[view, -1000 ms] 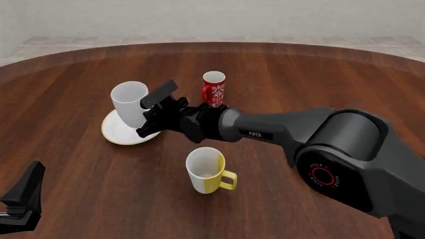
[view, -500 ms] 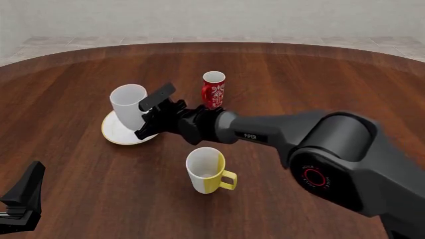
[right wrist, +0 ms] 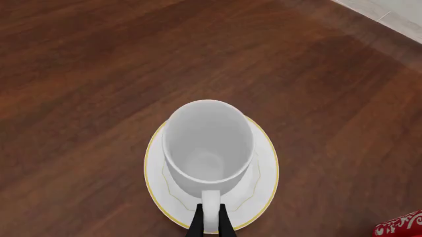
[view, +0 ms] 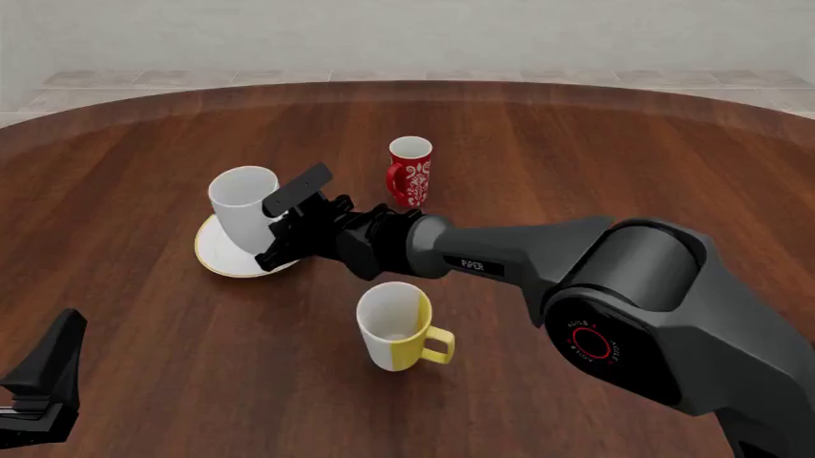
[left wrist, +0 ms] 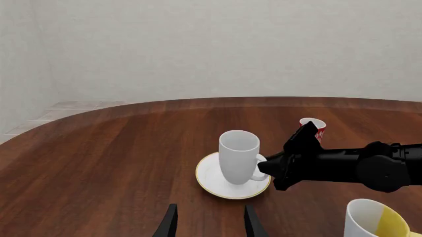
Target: Put the white mug on the left plate.
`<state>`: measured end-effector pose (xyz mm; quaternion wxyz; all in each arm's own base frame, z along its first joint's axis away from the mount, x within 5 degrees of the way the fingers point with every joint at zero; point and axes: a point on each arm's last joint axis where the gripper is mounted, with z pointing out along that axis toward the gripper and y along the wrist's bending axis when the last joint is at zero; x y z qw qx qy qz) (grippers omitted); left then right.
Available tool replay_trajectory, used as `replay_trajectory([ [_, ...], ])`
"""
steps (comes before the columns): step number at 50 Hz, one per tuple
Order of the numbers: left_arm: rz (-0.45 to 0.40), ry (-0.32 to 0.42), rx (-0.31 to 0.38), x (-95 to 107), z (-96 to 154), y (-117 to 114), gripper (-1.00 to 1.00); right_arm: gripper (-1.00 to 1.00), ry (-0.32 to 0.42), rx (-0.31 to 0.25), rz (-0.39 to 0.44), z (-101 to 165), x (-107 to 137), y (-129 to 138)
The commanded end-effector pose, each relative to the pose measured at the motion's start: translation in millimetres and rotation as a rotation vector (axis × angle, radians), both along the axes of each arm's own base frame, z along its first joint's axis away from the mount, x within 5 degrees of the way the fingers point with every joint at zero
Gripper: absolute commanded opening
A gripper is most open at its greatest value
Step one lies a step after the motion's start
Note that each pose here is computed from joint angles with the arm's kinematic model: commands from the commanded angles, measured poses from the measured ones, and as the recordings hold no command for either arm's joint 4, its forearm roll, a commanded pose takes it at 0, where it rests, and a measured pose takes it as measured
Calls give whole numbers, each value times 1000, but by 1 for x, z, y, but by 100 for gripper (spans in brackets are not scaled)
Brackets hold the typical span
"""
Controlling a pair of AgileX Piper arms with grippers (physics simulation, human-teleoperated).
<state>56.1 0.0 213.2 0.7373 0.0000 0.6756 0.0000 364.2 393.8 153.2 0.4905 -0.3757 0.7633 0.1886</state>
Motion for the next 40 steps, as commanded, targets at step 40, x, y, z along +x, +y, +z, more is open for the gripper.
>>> replay_trajectory([
  [40, 0, 0, 0, 0, 0, 0, 100, -100, 10, 2, -7, -7, 2, 0],
])
